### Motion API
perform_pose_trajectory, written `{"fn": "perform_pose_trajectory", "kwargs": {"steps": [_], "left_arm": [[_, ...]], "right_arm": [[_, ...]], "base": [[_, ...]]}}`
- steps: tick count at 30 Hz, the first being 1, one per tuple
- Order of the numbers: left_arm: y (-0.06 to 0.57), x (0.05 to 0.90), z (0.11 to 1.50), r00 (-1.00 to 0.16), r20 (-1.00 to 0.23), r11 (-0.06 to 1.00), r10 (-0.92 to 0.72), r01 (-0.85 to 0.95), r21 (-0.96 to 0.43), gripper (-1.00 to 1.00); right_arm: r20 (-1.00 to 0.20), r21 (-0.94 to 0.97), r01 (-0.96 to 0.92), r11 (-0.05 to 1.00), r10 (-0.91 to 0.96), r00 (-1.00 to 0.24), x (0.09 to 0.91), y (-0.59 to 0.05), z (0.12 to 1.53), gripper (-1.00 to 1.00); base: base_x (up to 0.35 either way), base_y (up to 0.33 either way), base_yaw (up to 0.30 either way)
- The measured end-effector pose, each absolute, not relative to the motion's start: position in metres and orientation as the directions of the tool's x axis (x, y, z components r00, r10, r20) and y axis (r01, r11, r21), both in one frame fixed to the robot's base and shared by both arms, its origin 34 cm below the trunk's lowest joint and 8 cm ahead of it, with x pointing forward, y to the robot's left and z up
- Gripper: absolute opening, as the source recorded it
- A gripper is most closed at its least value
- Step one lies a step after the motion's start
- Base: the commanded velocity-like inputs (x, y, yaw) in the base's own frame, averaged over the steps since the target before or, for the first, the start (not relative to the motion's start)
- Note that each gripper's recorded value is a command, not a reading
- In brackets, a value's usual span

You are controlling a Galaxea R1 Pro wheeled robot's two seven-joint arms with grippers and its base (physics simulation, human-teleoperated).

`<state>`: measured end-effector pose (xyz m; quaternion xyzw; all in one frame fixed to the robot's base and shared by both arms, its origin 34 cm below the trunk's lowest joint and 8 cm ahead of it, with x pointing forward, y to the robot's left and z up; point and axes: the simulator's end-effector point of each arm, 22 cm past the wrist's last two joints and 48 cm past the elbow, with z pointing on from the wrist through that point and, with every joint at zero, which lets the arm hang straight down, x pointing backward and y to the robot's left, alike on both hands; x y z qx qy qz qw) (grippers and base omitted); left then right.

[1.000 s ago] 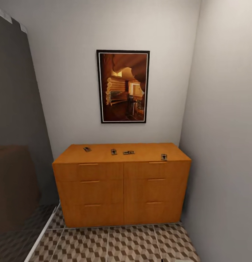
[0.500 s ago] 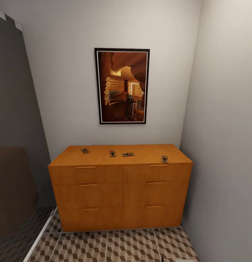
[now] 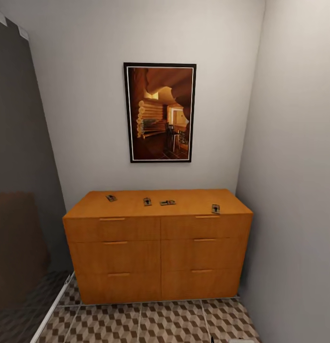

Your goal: Take the four mousetraps from the cabinet in the bathroom and place them on the bathroom floor. Make sure all four end up on the same floor surface, and ensure that at least two of them are either under or directly next to the same bathroom sink.

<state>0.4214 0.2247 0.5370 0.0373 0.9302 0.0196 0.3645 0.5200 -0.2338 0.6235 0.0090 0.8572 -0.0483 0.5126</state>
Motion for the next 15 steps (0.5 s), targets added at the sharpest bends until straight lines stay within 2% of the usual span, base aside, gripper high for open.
{"fn": "perform_pose_trajectory", "kwargs": {"steps": [15], "left_arm": [[0.2247, 0.4213, 0.5369, -0.732, -0.676, 0.996, 0.084, 0.055, 0.064, 1.00]], "right_arm": [[-0.879, -0.072, 0.065, 0.995, -0.033, -0.475, 0.5198, -0.2333, 0.6232, 1.00]], "base": [[0.000, 0.000, 0.000]]}}
